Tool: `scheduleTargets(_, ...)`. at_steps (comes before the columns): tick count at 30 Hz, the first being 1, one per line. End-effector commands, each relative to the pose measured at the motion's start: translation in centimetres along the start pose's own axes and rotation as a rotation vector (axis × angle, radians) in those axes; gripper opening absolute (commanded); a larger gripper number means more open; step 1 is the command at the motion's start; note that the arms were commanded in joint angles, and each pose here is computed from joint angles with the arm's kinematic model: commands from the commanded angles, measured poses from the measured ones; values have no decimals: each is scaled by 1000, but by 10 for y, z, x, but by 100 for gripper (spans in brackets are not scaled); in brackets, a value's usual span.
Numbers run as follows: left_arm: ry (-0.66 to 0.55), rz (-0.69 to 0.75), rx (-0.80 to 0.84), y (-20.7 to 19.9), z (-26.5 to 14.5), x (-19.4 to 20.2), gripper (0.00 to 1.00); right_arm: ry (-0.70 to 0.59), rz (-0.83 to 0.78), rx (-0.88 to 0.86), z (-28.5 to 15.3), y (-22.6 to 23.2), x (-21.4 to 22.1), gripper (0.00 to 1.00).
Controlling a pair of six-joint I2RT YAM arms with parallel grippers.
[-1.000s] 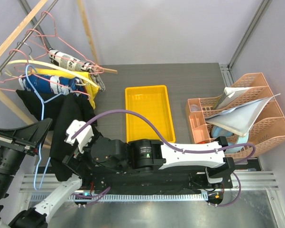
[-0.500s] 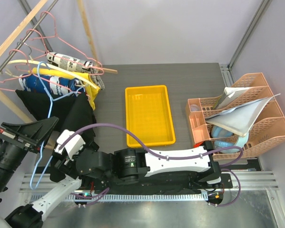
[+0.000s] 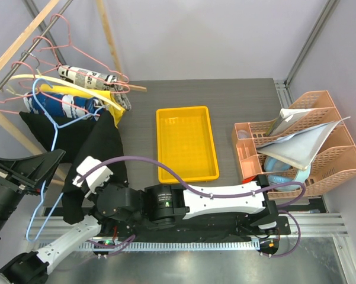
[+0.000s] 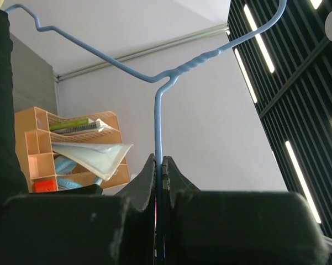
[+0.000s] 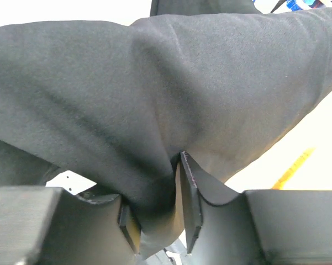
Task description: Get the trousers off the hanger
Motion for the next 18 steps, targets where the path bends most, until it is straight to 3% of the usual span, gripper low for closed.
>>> scheduleTargets(1, -25, -19, 114, -17, -6, -8, 0, -110, 68, 12, -28, -31, -45, 34)
scheduleTargets(3, -17, -21, 112, -16, -6, -9, 0, -116, 59, -49, -33, -32, -49, 37)
scheduleTargets(5, -19, -22, 114, -16, -5, -10, 0, -121, 59, -112, -36, -29, -51, 54)
scheduleTargets(7, -15, -25, 125, -17, -6, -11, 0, -124, 59, -137, -38, -28, -53, 61)
scheduleTargets(18, -7, -52, 164, -21, -5, -13, 0, -125, 58, -136, -25, -32, -54, 66)
Point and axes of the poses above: each gripper's point midway between its finger pads, its own z axis out along the fingers, its own y axis along the line the jaws close on, x = y × z, the point moved 9 cm from there along -z, back along the fingers, and after that the axes turned 1 degree about -z, right-handed, at the moved point
